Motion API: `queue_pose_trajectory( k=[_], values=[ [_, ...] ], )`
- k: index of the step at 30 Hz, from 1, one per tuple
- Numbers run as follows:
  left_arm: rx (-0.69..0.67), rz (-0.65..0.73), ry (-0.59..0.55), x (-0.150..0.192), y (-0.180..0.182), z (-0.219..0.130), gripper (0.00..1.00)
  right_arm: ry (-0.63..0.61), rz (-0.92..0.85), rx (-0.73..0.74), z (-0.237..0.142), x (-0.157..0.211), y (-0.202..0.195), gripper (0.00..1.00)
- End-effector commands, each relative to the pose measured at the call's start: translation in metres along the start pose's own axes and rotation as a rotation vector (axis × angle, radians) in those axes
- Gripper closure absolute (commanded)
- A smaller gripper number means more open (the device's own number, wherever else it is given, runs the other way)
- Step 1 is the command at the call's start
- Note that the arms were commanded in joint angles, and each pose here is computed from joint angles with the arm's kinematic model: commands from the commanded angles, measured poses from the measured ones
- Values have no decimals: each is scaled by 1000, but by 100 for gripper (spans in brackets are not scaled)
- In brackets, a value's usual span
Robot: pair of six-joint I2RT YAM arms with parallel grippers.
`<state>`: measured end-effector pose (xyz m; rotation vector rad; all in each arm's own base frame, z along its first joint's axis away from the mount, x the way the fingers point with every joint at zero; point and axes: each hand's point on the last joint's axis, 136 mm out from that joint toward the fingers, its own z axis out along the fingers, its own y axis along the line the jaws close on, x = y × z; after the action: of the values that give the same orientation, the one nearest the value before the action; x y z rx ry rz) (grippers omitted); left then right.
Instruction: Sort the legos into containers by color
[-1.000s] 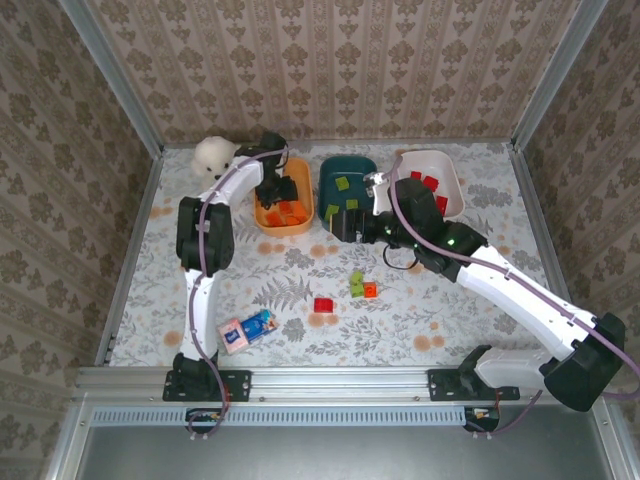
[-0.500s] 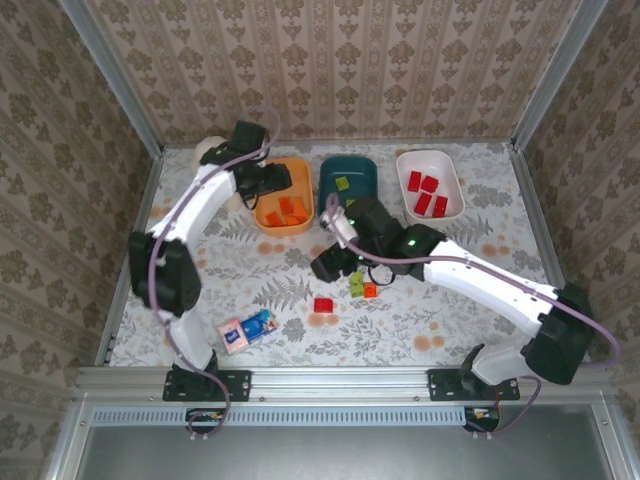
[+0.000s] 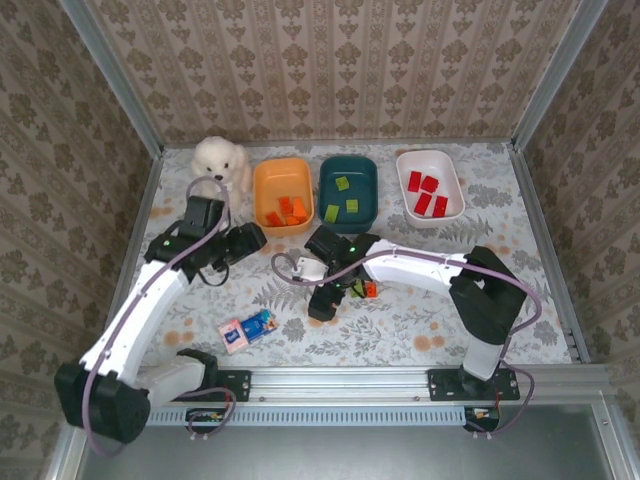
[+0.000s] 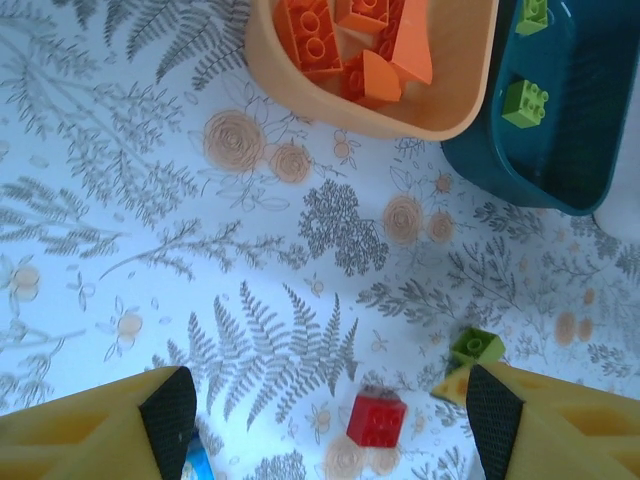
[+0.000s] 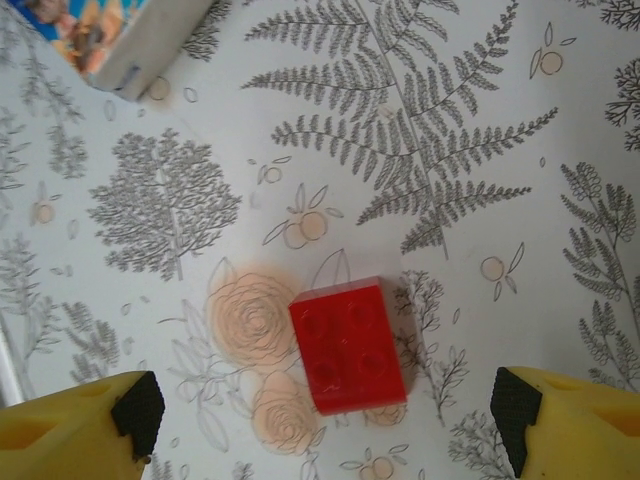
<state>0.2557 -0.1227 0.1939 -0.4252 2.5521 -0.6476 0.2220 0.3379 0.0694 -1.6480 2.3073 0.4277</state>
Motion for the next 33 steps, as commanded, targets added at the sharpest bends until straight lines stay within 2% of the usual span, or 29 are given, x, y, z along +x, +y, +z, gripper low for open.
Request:
queue_pose_trajectory(
  k=[1,6,9,15,18,21,23,26,30,33],
  values=[
    [-26,-68,-41,6,15,-16,26,66,-57,62,10,2,-4,11],
    [-34,-98,-108,12,27,-35,26,127,-42,92,26,12,-11,13],
    [-42,-100,-116,15,32,-39,27,145,-32,82,31,11,-10,16],
    [-36,-92,-116,12,29,-39,27,229,-22,153,42,23,-17,21],
    [-30,-91,-117,11,27,-38,27,239,-15,165,43,25,-19,30],
    [-19,-82,-126,8,24,-39,28,245,-5,184,42,26,-22,47],
    [-19,-77,-122,9,24,-38,28,236,2,196,40,25,-23,56],
    [-11,-76,-116,9,22,-37,28,197,16,210,34,19,-25,64],
    [12,-53,-110,10,17,-34,28,113,75,250,6,2,-34,68],
    [48,-13,-73,12,5,-26,28,-9,236,296,-39,-7,-64,69]
  ],
)
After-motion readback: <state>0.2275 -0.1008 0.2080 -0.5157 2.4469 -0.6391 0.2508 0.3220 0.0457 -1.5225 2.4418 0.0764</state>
